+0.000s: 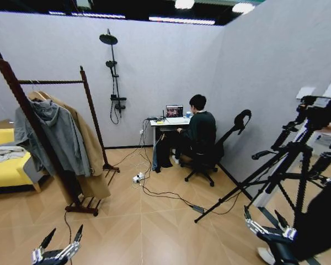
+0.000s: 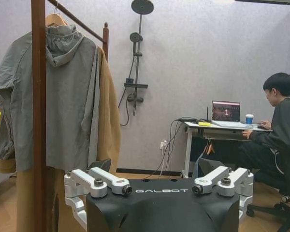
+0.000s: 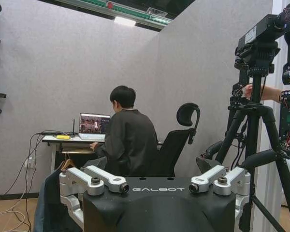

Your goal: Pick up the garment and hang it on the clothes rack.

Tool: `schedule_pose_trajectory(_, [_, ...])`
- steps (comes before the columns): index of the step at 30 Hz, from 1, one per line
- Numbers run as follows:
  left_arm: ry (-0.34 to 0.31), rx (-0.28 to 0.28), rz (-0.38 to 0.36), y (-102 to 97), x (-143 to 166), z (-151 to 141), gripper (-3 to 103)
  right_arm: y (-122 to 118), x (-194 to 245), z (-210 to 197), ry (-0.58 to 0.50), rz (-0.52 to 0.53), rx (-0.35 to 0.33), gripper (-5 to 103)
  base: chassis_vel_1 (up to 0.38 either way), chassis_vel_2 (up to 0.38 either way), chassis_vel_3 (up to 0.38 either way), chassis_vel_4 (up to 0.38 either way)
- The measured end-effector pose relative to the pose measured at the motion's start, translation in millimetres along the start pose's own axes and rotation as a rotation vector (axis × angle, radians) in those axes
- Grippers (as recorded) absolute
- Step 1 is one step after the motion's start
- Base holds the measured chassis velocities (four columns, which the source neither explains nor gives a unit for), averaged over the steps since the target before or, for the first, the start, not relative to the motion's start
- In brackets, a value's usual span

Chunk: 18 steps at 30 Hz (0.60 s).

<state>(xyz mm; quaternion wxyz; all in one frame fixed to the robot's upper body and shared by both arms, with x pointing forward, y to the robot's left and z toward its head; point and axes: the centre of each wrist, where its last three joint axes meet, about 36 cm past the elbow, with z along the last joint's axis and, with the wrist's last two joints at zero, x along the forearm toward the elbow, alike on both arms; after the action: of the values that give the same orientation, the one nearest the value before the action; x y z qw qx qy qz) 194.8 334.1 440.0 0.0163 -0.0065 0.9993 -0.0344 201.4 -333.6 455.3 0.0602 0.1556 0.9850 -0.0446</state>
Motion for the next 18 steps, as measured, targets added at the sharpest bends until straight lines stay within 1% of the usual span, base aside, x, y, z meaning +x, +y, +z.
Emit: schedule_pose_trajectory(18, [0.0, 0.0, 0.0, 0.0, 0.0, 0.0, 100, 0.0, 0.0, 0.0, 0.0, 0.0, 0.0, 100, 0.0, 0.0, 0.0, 0.0])
